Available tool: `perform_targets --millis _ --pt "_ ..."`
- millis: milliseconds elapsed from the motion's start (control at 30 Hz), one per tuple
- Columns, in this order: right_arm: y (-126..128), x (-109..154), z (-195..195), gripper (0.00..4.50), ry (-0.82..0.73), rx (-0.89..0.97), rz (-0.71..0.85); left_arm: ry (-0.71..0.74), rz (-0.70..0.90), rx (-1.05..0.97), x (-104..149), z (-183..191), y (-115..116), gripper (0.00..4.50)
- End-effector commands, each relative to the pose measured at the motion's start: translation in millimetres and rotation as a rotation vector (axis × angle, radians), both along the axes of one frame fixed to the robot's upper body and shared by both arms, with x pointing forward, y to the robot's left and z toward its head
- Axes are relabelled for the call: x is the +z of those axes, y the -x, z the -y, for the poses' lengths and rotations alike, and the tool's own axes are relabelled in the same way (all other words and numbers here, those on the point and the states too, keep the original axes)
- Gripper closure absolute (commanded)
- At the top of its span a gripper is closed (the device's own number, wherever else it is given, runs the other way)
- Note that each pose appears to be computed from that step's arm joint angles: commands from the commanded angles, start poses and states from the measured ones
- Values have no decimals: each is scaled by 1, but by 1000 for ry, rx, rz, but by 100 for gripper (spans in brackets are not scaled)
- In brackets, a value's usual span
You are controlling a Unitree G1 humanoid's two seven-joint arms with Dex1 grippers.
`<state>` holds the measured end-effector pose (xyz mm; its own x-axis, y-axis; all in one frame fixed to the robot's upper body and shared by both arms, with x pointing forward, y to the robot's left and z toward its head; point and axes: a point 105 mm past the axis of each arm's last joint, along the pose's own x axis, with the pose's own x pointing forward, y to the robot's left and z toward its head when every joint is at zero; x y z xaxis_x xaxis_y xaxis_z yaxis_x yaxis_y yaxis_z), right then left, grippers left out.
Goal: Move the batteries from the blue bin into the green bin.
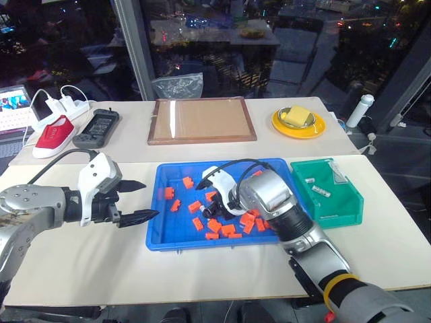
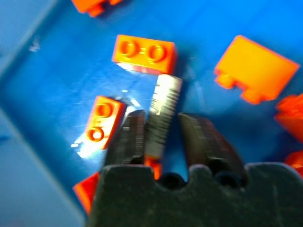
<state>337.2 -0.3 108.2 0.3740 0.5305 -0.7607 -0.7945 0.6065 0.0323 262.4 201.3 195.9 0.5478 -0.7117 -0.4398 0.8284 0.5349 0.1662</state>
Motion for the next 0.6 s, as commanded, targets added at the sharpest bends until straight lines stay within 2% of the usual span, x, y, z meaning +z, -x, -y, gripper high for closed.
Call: perform_targets --millis 33,233,367,500,600 --pt "-2 -6 3 423 56 9 36 -16 49 -4 11 -1 0 0" --pt "-3 -6 7 423 101 67 90 -12 48 -9 11 0 1 0" --pt "-3 10 13 423 93 87 125 1 46 -26 11 2 2 0" --pt "4 66 19 423 -92 134 173 24 50 -70 15 10 4 0" --pt "10 98 36 423 -165 158 228 44 47 -109 17 16 6 0"
